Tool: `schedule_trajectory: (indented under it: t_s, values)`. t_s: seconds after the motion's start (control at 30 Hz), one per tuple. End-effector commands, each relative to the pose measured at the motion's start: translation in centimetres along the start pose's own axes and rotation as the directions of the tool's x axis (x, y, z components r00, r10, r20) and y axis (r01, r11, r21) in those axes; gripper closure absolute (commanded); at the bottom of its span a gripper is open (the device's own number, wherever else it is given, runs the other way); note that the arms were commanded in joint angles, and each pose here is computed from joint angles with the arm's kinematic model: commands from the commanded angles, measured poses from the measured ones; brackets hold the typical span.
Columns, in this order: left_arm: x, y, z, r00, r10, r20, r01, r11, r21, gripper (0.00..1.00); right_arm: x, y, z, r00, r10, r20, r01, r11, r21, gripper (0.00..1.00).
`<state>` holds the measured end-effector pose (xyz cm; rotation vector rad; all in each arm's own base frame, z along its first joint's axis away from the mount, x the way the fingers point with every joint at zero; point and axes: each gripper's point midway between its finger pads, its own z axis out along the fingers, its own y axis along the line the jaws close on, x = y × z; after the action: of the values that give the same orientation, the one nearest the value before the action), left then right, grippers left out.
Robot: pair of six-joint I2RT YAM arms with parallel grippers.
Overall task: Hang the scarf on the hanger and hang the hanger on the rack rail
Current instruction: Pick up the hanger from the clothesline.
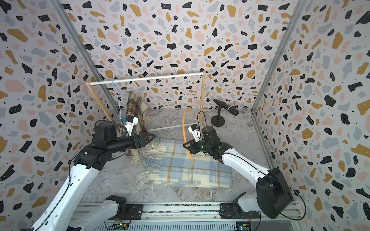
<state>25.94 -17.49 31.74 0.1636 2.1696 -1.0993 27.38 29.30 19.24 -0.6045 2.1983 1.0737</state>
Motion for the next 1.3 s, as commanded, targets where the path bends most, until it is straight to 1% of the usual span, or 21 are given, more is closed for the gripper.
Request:
schedule_trajectory:
  t_s: [0.0, 0.27, 0.47, 0.57, 0.63, 0.77, 0.87, 1.27]
  values:
    - [-1.8, -1.8, 0.7, 0.996, 0.079, 0.047, -0.08, 0.997, 0.017, 0.27, -0.7, 0.2, -1.0, 0.994, -0.093, 0.06, 0.091, 0.995, 0.048, 1.0]
    - [-1.2, -2.4, 5.2, 0.993, 0.115, -0.029, -0.114, 0.993, 0.032, 0.26, 1.1, 0.7, -0.4, 0.991, -0.134, 0.026, 0.132, 0.99, 0.058, 1.0]
    - [-3.0, -1.9, 7.9, 0.99, 0.138, -0.04, -0.138, 0.99, 0.003, 0.27, 2.4, 1.5, 0.0, 0.986, -0.165, -0.01, 0.165, 0.985, 0.057, 1.0]
    - [-3.5, -1.5, 9.5, 0.988, 0.138, -0.064, -0.138, 0.99, 0.0, 0.3, 2.8, 1.8, 0.0, 0.983, -0.18, -0.02, 0.181, 0.982, 0.059, 1.0]
    - [-3.6, -1.3, 10.3, 0.988, 0.136, -0.078, -0.136, 0.991, 0.003, 0.32, 3.5, 1.7, -0.2, 0.982, -0.186, -0.046, 0.189, 0.979, 0.073, 1.0]
    - [-3.4, -0.6, 11.6, 0.985, 0.134, -0.113, -0.135, 0.991, -0.002, 0.36, 3.5, 1.9, -0.4, 0.977, -0.207, -0.052, 0.211, 0.974, 0.083, 1.0]
    - [-3.2, -0.4, 12.2, 0.983, 0.132, -0.129, -0.133, 0.991, 0.002, 0.42, 3.5, 1.9, -0.5, 0.974, -0.217, -0.059, 0.222, 0.971, 0.087, 1.0]
    - [-2.8, 0.6, 13.4, 0.978, 0.132, -0.159, -0.135, 0.991, -0.007, 0.78, 3.2, 2.5, -0.1, 0.969, -0.239, -0.062, 0.243, 0.968, 0.067, 1.0]
